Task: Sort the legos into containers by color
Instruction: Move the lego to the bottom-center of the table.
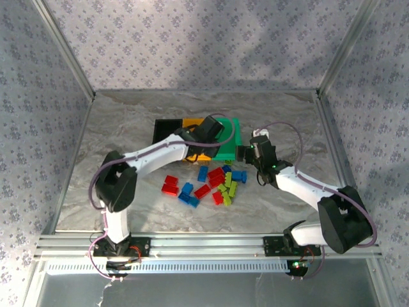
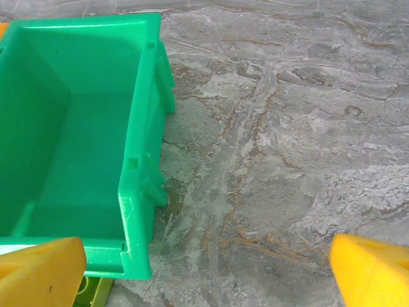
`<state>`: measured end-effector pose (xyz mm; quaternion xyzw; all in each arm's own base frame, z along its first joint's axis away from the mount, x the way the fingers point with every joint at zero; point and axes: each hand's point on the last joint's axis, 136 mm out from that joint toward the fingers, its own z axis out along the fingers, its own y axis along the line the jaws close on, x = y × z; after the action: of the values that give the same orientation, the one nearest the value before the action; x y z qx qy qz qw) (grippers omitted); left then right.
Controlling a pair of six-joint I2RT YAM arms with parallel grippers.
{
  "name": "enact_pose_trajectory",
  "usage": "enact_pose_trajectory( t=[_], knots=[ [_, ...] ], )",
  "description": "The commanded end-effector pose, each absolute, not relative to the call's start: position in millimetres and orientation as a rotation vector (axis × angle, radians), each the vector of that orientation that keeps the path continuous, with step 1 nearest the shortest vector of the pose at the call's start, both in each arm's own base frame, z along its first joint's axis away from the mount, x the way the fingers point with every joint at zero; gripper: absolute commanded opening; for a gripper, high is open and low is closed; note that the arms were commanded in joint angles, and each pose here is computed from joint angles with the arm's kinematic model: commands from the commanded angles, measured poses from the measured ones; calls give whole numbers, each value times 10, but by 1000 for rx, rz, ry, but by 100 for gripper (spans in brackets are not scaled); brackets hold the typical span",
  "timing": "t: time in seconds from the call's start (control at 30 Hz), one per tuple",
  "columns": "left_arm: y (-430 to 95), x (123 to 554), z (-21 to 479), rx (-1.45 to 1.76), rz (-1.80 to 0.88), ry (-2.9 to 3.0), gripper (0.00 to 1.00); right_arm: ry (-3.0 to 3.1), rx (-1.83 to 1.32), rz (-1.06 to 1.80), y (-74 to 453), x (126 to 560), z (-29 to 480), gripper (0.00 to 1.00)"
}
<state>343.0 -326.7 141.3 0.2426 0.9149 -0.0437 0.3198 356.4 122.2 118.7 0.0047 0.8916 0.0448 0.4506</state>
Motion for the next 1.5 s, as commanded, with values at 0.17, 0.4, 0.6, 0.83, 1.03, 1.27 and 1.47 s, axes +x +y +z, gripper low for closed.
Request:
enact_pose_trajectory(
  t=[0.17, 0.4, 0.6, 0.83, 1.03, 1.27, 1.47],
  knots=[
    [-3561, 2372, 1415, 850, -370, 2283, 58, 2215, 81, 160, 1154, 3594, 1169, 100],
    [-3822, 1695, 1128, 1139, -457, 2180, 60, 2227, 105, 188, 1143, 3610, 1127, 100],
    [-3865, 1479, 799, 1322, -412, 2235, 60, 2230, 115, 181, 1101, 3603, 1120, 100],
    [-3924, 1392, 610, 1416, -384, 2267, 61, 2228, 126, 182, 1071, 3594, 1125, 100],
    [-4027, 1404, 528, 1453, -351, 2274, 60, 2224, 131, 197, 1077, 3599, 1138, 100],
    [-4096, 1404, 379, 1491, -316, 2323, 60, 2223, 134, 197, 1065, 3593, 1145, 100],
    [-4219, 1301, 374, 1535, -380, 2325, 60, 2215, 137, 193, 1045, 3582, 1176, 100]
  ],
)
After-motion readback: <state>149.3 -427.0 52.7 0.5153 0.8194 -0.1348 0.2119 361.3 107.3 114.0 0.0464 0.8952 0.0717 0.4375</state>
